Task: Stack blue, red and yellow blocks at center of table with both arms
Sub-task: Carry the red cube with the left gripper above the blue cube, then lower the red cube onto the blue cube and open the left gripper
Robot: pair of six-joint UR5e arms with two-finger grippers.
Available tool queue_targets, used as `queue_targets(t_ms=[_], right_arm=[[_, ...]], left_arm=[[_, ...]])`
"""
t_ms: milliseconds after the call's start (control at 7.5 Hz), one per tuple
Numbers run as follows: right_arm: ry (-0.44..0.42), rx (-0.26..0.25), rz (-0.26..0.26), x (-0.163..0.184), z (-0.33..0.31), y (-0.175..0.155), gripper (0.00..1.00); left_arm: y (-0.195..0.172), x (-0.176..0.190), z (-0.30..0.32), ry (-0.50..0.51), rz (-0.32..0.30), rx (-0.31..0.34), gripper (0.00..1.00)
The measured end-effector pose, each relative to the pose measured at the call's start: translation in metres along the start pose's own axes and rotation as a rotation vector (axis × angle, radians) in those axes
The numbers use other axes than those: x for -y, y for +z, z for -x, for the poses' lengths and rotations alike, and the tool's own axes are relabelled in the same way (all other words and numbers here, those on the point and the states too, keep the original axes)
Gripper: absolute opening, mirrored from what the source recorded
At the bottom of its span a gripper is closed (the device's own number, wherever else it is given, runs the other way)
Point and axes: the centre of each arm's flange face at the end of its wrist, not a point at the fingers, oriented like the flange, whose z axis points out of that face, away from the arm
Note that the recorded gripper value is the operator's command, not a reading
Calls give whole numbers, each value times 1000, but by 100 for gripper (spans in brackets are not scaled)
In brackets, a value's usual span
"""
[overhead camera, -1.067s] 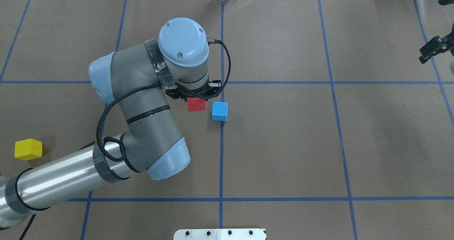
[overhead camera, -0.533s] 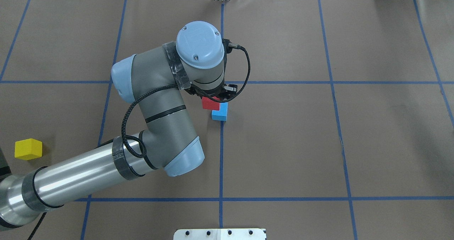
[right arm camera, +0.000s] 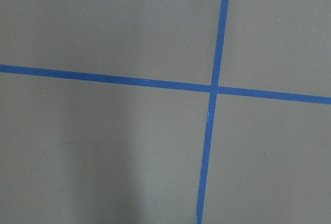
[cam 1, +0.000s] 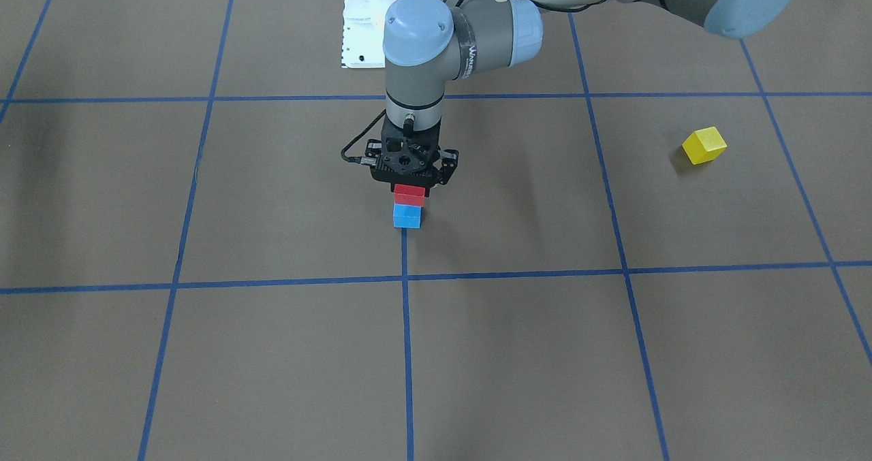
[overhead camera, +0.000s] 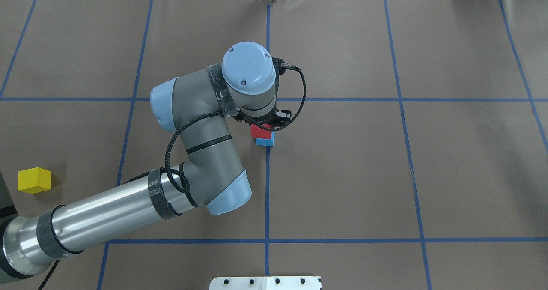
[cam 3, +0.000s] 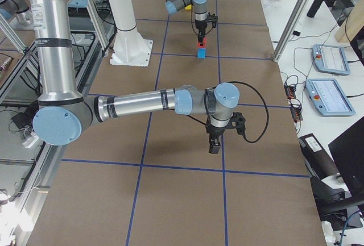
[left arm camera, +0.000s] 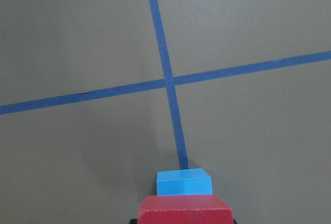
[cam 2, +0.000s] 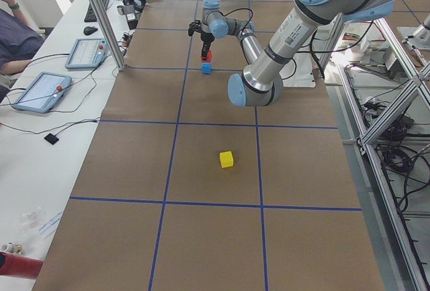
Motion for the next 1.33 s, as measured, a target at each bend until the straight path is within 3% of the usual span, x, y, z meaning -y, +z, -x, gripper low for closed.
queue_targets(t_ms=[400, 1333], right_arm=[[1, 1, -4, -1, -1, -2, 99], [-1, 3, -10, 0, -2, -5, 99]], left_arm=[[10, -3, -5, -68, 11, 8, 0], [19, 4, -5, -71, 14, 20, 0]])
